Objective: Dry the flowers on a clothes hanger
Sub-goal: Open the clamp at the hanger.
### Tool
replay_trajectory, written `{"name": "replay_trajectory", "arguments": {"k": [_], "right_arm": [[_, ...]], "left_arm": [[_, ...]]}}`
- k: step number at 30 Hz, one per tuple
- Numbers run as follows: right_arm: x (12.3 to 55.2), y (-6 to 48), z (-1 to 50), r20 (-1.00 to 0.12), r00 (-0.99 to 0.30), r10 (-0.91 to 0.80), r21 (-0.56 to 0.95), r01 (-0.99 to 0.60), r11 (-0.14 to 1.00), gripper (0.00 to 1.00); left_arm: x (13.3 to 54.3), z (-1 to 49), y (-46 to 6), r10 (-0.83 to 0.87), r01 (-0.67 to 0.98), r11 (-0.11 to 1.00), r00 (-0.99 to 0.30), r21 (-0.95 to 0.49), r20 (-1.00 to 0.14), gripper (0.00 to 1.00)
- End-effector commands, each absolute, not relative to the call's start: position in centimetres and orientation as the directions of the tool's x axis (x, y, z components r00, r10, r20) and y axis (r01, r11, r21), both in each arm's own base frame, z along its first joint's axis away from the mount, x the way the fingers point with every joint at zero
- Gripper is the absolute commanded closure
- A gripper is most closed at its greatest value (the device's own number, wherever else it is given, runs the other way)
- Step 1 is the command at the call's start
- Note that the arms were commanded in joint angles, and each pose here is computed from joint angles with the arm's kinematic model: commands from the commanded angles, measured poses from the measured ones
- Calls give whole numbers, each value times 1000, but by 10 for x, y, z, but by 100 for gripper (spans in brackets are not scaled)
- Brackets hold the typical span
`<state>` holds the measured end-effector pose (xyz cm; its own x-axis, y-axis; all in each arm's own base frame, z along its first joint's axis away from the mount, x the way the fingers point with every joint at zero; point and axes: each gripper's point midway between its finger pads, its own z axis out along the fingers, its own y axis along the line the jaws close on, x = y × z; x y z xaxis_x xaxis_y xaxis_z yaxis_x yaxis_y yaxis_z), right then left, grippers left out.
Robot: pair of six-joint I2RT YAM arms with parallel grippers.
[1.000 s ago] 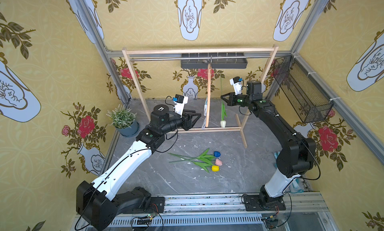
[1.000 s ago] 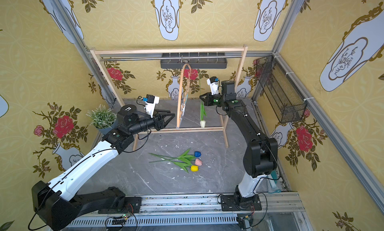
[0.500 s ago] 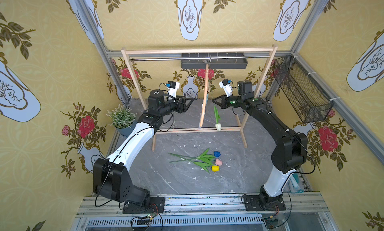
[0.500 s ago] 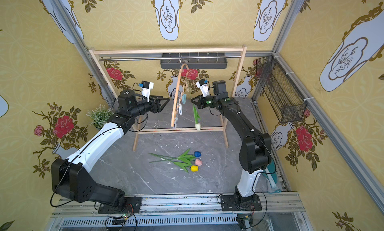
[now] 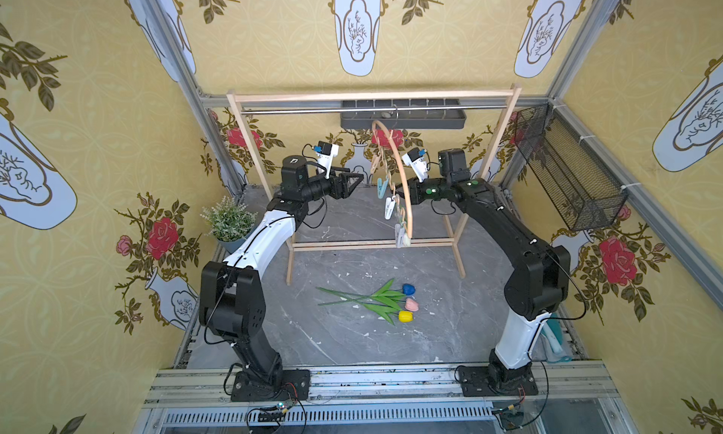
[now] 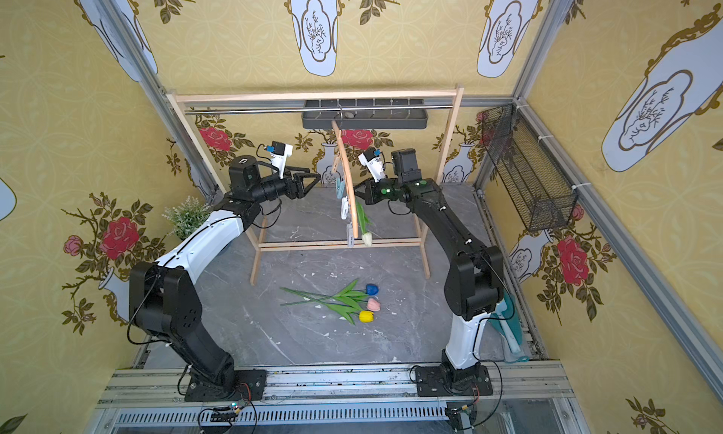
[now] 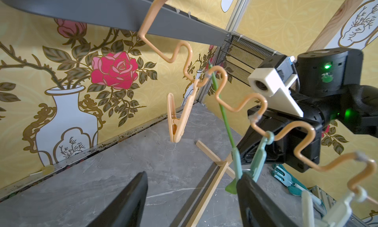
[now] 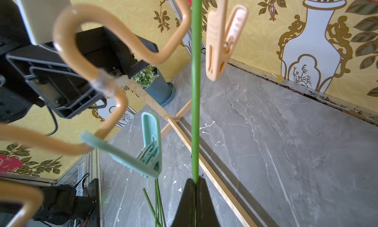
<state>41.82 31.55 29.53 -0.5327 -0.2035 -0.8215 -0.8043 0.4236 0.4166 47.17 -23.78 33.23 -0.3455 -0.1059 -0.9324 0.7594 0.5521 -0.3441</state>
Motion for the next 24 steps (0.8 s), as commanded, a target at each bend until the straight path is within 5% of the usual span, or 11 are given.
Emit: {"name": "replay_trajectory", "arguments": {"k": [1,17,19,24], "right_arm": [[412,321,294,-815,-535,-222,428,-815,392,100],[398,335,291,-810,-528,-257,430,-831,354,100],[396,336,289,-807,-530,-260,432,-831,352,100],[393,337,289,-808,-528,-259,431,-832,349,100]], "left_arm": [[479,340,-238,-122,795,524,-286,-306,-950,26],[501,342,-249,-85,846,479,-222,-235,-971,20],[503,342,-248,-89,840,490,-218,-233,-972,26],[501,347,-247,-122,836,487,-220,-252,-968,62]]}}
